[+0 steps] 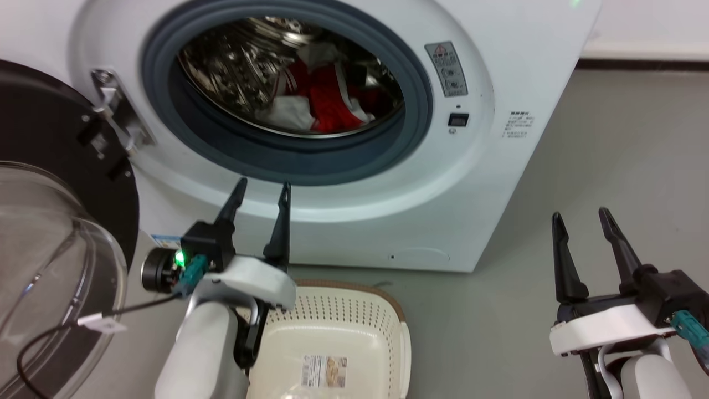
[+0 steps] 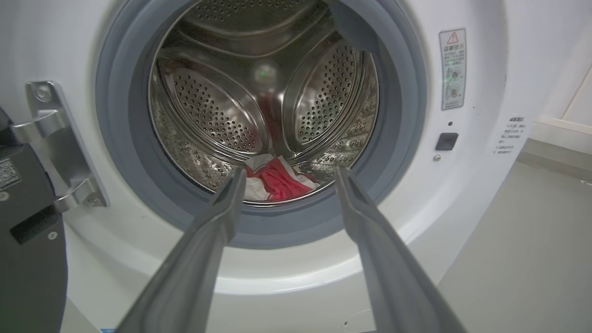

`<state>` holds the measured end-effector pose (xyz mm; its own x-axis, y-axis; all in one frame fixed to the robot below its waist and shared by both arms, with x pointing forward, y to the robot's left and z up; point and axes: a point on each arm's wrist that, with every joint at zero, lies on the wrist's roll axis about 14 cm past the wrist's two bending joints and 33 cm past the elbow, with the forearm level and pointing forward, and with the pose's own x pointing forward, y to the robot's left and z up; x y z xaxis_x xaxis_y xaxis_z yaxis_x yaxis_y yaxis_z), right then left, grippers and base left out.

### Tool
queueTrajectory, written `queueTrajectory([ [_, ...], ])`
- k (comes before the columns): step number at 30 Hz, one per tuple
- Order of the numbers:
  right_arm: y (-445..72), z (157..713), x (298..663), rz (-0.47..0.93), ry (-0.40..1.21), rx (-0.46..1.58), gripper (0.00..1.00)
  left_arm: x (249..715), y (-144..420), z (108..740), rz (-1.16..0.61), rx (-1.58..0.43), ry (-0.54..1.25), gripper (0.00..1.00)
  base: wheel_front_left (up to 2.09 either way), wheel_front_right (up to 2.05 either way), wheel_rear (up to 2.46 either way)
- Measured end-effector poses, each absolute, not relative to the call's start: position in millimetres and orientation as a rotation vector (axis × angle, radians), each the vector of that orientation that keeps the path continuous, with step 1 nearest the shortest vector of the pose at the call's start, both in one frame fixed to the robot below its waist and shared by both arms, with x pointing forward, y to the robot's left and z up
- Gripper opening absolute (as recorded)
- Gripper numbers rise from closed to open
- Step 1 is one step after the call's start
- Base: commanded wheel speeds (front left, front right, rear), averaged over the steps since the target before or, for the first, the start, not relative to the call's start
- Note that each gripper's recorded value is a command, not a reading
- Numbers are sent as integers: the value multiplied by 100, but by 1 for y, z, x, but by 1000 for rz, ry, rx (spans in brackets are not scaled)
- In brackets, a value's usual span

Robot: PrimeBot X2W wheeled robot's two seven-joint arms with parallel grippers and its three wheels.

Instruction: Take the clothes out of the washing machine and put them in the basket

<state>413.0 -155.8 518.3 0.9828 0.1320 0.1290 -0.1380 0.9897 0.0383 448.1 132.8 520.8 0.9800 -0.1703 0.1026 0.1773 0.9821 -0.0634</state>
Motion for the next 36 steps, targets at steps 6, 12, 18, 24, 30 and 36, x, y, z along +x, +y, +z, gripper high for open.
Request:
queueTrajectory([
  [6, -156, 507, 433, 135, -107, 53, 100, 493, 127, 506, -193, -70, -61, 100, 0, 0, 0],
  [12, -159, 489, 445, 127, -71, 61, 100, 531, 120, 488, -210, -75, -22, 100, 0, 0, 0],
  [18, -163, 469, 453, 119, -26, 65, 100, 572, 109, 468, -233, -98, 20, 100, 0, 0, 0],
  [24, -160, 452, 458, 130, 12, 70, 100, 608, 99, 443, -253, -96, 92, 100, 0, 0, 0],
  [30, -156, 433, 454, 141, 66, 94, 100, 637, 91, 418, -261, -93, 193, 100, 0, 0, 0],
  [36, -158, 425, 451, 134, 92, 104, 100, 667, 90, 398, -255, -76, 307, 100, 0, 0, 0],
])
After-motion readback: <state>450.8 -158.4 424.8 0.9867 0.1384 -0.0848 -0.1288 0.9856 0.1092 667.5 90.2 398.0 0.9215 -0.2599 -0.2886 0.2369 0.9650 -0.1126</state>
